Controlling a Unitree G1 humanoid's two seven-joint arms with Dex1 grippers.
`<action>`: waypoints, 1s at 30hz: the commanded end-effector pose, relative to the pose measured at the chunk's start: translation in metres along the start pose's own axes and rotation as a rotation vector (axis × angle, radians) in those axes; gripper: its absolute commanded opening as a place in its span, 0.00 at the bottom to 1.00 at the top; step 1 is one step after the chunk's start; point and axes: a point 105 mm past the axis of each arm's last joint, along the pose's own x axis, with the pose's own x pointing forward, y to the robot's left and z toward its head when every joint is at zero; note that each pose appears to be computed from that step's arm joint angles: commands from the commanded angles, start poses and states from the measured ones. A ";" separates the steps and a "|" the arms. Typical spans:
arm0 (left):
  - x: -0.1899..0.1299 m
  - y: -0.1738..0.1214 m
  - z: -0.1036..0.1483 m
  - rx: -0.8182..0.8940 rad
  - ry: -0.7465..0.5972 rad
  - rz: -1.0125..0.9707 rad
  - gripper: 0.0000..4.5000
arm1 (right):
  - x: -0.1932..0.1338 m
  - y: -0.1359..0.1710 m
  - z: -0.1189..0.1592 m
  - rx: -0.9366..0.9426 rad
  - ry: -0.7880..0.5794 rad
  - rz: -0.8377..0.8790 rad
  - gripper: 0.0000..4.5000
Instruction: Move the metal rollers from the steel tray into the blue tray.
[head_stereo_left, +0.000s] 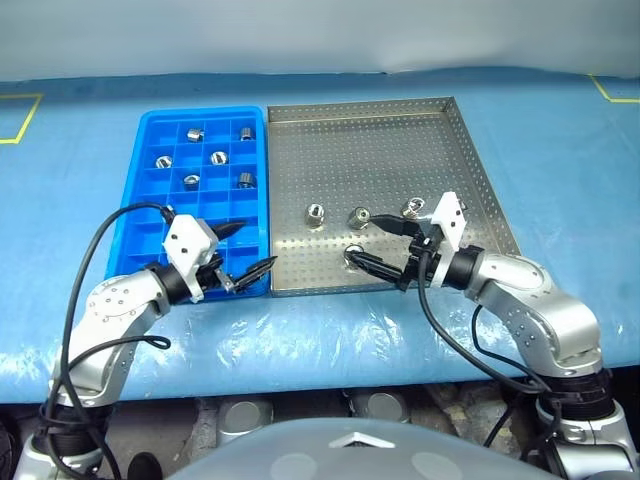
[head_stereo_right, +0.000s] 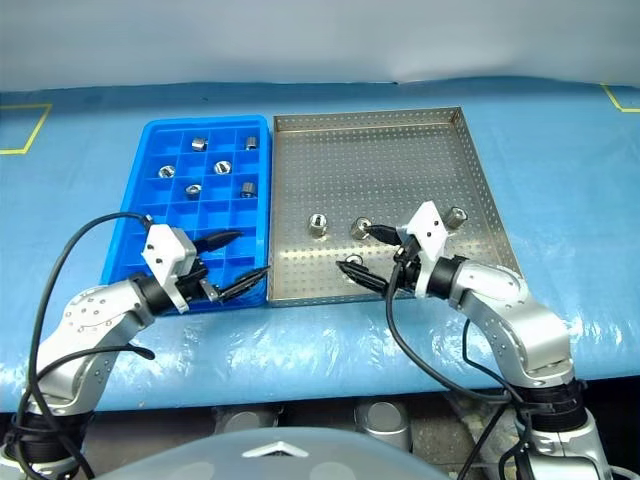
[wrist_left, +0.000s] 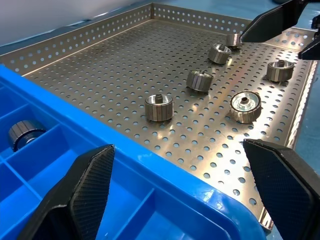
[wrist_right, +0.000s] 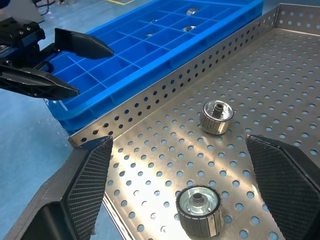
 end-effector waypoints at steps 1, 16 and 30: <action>-0.006 0.003 0.013 0.041 -0.043 0.032 1.00 | -0.002 -0.001 0.010 -0.041 -0.035 -0.012 1.00; -0.009 0.003 0.012 0.032 -0.049 0.056 1.00 | 0.003 0.000 0.011 -0.046 -0.039 -0.017 1.00; -0.003 0.004 0.017 0.033 -0.065 0.032 1.00 | 0.001 0.002 0.007 -0.030 -0.045 -0.037 1.00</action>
